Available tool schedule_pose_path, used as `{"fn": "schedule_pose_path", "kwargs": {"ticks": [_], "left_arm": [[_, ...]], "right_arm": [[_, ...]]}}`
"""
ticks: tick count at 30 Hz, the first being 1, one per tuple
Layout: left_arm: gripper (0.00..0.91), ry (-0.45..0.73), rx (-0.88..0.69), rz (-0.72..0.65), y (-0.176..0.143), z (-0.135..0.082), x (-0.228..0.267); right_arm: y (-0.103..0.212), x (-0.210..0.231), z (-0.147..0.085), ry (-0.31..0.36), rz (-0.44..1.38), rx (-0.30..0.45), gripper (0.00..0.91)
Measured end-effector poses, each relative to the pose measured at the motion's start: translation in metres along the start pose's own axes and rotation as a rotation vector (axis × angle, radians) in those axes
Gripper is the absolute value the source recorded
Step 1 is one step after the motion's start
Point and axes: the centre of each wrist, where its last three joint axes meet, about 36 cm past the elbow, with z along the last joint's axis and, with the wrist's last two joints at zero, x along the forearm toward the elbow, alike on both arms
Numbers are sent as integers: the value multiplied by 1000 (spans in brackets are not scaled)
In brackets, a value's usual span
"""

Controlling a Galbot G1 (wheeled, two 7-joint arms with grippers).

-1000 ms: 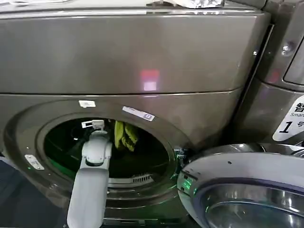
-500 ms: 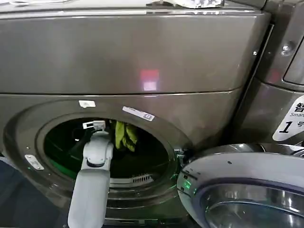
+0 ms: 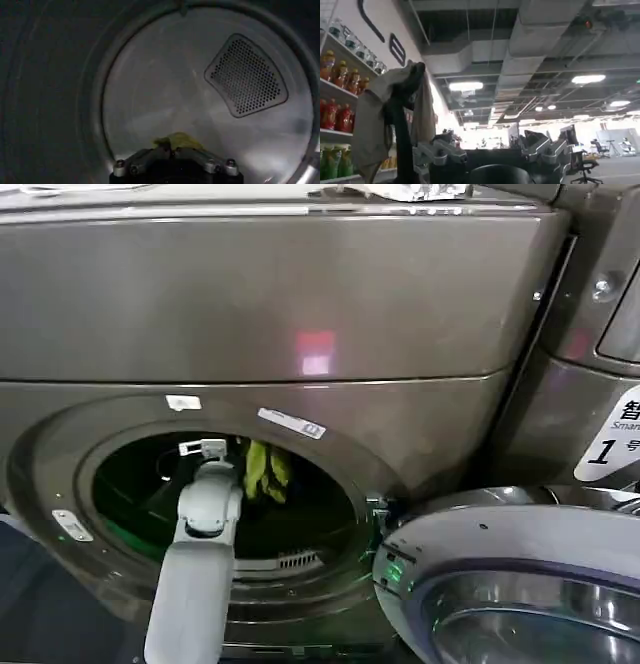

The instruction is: Grasp the clothes from the dryer.

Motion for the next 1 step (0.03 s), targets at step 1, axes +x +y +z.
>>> {"fn": "schedule_pose_path", "kwargs": {"ticks": [1], "left_arm": [[0, 0, 0, 1, 0, 0, 0]], "right_arm": [[0, 0, 0, 0, 0, 0, 907]]}}
